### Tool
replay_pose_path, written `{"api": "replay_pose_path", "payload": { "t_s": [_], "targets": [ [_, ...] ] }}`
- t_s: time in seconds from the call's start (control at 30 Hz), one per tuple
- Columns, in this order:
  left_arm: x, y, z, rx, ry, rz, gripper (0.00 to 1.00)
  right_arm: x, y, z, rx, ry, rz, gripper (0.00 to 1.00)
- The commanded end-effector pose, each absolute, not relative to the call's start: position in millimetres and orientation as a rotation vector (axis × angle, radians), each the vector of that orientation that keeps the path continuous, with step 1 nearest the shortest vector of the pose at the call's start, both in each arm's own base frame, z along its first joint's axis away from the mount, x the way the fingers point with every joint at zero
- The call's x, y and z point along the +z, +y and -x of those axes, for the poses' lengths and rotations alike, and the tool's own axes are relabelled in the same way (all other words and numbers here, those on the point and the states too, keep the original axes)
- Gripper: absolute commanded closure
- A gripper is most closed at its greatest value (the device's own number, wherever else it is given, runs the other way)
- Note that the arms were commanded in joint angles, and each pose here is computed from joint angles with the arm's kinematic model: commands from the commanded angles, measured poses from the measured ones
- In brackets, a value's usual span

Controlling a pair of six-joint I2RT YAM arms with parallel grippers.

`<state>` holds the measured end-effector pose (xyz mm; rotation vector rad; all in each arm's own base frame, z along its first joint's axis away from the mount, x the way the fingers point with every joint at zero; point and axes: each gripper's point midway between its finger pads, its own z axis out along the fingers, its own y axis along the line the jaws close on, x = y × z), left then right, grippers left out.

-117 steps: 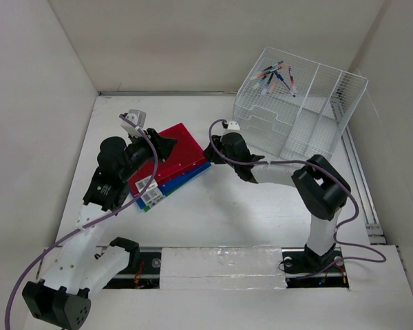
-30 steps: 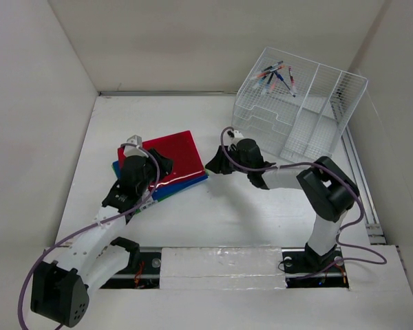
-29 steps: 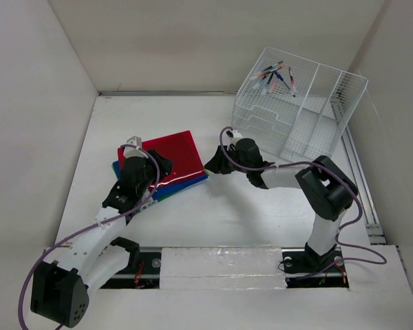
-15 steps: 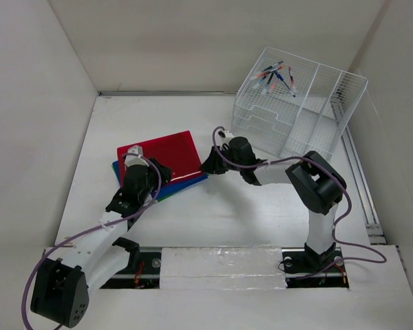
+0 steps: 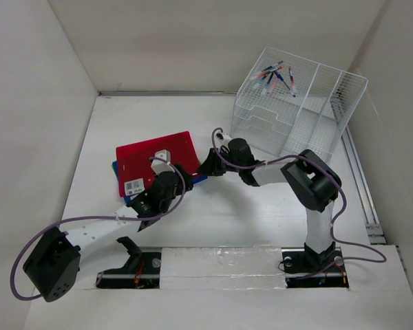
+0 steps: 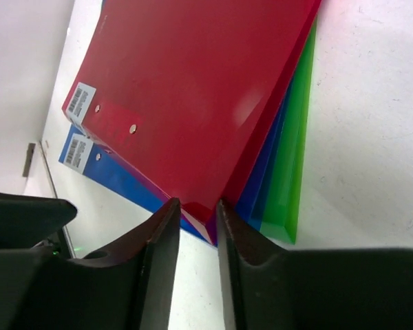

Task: Organize the desk

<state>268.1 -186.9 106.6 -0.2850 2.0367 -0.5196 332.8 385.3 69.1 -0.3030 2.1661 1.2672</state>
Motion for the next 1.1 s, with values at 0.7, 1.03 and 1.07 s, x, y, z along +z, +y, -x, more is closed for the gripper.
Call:
{"api": "replay_pose_path", "payload": {
  "t_s": [0.7, 1.03, 1.07],
  "targets": [
    [193.3, -187.5, -298.0, -0.601, 1.802, 0.320, 0.48, 118.0, 336.3, -270.2, 1.248, 2.152, 0.314, 1.00],
    [181.7, -191.3, -299.3, -0.595, 1.827, 0.307, 0.49, 66.2, 276.7, -234.2, 1.043, 2.305, 0.198, 1.00],
    [179.5, -191.3, -299.4, -0.591, 1.832, 0.306, 0.49, 62.2, 272.8, -232.2, 1.025, 2.315, 0.192, 1.00]
  ]
}}
